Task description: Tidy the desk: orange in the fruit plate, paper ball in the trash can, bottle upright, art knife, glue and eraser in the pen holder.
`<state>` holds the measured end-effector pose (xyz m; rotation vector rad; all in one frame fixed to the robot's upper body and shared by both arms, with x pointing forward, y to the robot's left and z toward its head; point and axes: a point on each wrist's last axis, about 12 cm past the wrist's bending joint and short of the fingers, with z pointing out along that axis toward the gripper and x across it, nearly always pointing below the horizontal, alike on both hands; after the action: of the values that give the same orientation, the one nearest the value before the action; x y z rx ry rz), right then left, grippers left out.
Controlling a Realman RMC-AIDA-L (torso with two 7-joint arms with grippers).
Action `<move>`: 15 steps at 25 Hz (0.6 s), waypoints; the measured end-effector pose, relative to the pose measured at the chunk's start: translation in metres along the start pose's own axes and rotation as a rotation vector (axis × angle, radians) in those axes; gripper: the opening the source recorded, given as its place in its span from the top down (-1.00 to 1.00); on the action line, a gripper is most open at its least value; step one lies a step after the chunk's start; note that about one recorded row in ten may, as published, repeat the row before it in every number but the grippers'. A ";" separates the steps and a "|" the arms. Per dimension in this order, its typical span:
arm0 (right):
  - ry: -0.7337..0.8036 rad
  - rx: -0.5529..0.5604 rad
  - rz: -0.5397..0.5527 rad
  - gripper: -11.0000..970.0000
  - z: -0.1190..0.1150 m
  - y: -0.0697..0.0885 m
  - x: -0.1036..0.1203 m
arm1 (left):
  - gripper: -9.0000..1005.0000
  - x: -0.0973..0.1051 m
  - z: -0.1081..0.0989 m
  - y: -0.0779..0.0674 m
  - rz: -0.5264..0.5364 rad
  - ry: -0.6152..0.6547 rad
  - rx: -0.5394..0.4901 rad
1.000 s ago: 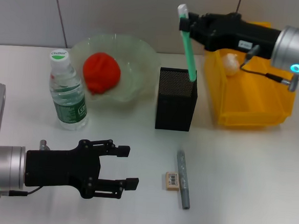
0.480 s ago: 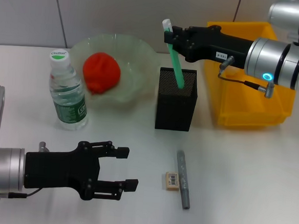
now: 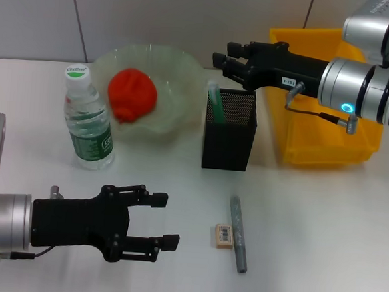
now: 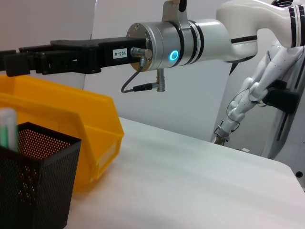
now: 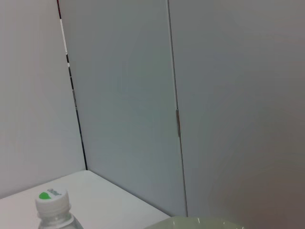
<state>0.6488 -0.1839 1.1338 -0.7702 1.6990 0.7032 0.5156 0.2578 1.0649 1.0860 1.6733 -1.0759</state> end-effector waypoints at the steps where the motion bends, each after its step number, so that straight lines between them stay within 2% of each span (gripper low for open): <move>1: -0.001 0.000 0.000 0.41 -0.001 0.000 0.000 | -0.60 0.000 0.000 0.000 0.000 0.000 0.000; 6: -0.025 0.006 0.013 0.10 -0.001 -0.001 -0.003 | -0.60 0.000 0.000 0.000 0.000 0.000 0.000; 11: -0.115 0.018 0.076 -0.18 -0.007 -0.004 -0.011 | -0.60 0.000 -0.001 0.000 0.000 0.001 0.000; 15: -0.187 -0.052 0.137 -0.37 -0.019 -0.002 -0.025 | -0.60 0.000 -0.001 0.000 -0.001 0.001 -0.001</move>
<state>0.6437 -0.1964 1.1624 -0.6080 1.5779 0.8894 0.5155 0.2588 1.0651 1.0854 1.6755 -1.0753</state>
